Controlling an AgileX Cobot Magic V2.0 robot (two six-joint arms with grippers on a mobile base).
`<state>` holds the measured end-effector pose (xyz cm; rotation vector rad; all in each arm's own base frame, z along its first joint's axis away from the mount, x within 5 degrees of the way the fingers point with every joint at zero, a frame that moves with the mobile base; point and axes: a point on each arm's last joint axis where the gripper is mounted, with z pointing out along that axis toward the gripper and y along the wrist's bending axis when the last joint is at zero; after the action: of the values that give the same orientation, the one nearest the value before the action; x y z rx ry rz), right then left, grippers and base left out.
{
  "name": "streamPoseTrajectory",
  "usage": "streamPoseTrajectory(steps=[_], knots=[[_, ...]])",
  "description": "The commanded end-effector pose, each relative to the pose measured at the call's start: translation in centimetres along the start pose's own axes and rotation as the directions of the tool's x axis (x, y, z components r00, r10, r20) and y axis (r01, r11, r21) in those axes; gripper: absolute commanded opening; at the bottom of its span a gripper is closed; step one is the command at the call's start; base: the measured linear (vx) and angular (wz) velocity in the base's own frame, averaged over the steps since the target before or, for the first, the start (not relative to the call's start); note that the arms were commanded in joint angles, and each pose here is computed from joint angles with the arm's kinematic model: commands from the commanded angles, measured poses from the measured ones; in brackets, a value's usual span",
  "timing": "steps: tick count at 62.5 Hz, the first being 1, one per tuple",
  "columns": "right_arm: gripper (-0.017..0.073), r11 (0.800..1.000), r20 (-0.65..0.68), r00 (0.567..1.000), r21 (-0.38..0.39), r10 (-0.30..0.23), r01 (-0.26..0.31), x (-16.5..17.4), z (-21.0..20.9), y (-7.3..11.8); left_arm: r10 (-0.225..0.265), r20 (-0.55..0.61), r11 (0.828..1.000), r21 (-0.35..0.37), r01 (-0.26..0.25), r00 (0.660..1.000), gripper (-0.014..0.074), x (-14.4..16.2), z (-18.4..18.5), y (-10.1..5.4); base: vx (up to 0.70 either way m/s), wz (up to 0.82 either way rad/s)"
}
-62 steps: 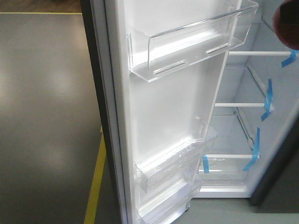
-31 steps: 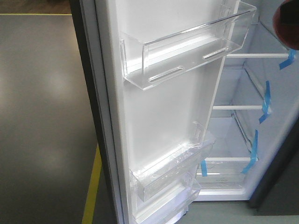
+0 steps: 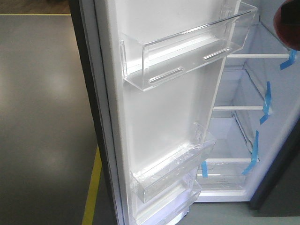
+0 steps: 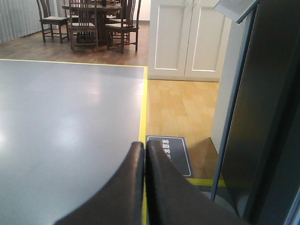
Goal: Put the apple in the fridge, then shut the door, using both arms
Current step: 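Move the right gripper with the apple above the upper door shelf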
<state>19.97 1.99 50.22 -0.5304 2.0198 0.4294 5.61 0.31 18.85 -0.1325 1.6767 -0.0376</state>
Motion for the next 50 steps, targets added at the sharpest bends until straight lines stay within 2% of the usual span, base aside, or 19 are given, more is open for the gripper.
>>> streamPoseTrajectory(steps=[1,50], knots=[[0.0069,1.000,0.104,0.994,0.010,-0.024,0.023,-1.16,-1.22,0.76,-0.015,0.058,1.000,0.012,0.014,0.998,-0.0006,0.21,0.06,-0.01,0.00,0.00],[0.0069,1.000,0.113,0.993,0.016,-0.024,0.022,-1.24,-1.22,0.72,-0.015,0.058,1.000,0.012,0.014,0.998,-0.0006,0.21,0.06,-0.01,0.00,0.00]])
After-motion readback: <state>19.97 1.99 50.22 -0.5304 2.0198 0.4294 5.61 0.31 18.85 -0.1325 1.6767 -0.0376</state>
